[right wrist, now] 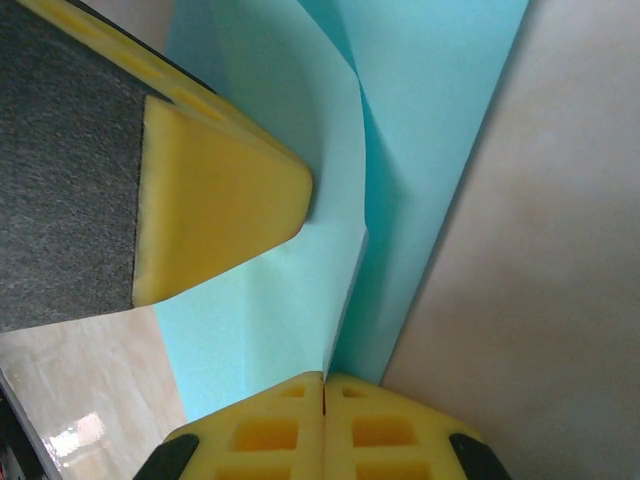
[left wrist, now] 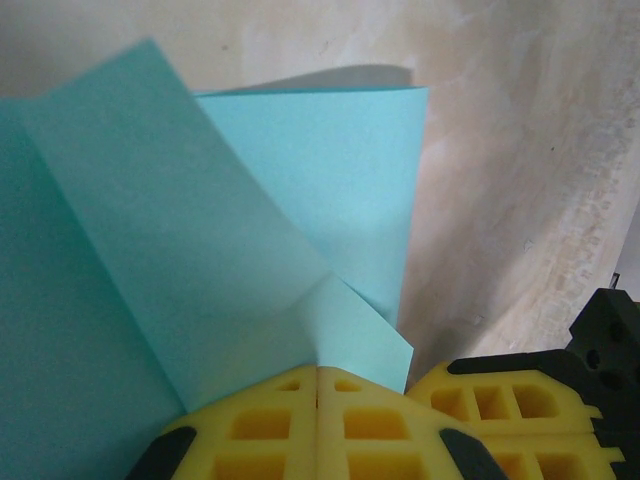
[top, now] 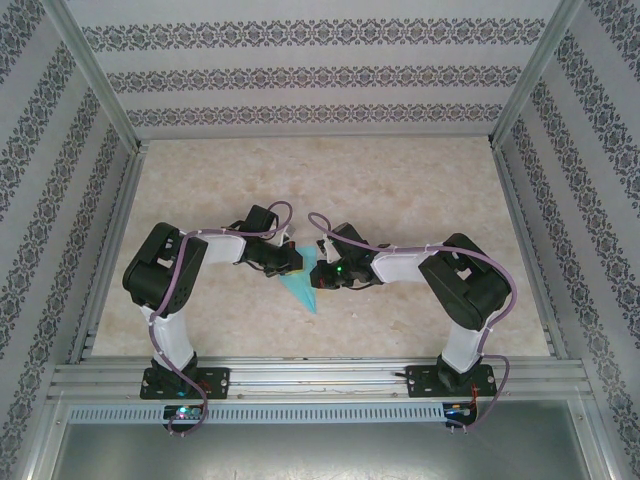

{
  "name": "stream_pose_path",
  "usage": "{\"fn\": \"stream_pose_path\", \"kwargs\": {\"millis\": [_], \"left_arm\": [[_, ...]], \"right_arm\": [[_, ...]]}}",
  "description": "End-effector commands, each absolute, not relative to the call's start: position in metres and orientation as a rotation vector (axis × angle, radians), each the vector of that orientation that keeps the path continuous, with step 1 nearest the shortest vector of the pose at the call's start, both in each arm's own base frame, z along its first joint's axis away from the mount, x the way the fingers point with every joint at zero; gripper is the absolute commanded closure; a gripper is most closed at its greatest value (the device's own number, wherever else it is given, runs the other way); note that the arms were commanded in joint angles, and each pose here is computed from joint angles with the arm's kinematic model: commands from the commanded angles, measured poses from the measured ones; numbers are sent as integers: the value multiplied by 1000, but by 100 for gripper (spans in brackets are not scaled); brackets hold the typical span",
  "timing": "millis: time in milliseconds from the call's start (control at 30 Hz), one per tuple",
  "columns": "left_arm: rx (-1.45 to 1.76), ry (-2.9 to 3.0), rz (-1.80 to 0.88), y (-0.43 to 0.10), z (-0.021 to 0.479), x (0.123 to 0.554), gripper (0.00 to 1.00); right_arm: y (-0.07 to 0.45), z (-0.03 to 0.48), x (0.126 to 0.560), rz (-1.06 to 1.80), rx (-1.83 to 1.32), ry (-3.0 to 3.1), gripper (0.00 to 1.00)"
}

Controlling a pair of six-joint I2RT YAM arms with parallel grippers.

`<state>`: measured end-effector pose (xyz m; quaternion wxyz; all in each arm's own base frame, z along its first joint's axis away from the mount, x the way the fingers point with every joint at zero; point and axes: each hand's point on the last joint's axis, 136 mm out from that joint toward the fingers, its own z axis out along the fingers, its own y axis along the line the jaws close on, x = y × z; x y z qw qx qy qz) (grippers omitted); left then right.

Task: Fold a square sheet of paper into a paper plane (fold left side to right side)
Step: Fourth fold the wing at the center of the table.

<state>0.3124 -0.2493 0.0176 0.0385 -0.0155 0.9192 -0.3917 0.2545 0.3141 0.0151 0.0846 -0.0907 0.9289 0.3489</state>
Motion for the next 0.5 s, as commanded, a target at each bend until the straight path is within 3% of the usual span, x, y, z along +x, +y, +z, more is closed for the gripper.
{"fn": "stream_pose_path", "kwargs": {"millis": [0, 467], "left_arm": [[-54, 2912, -1068, -237, -16, 299, 100], [-76, 2966, -1022, -230, -33, 290, 100]], "right_arm": [[292, -12, 233, 899, -249, 2905, 100], [301, 54, 254, 1049, -204, 2732, 74]]}}
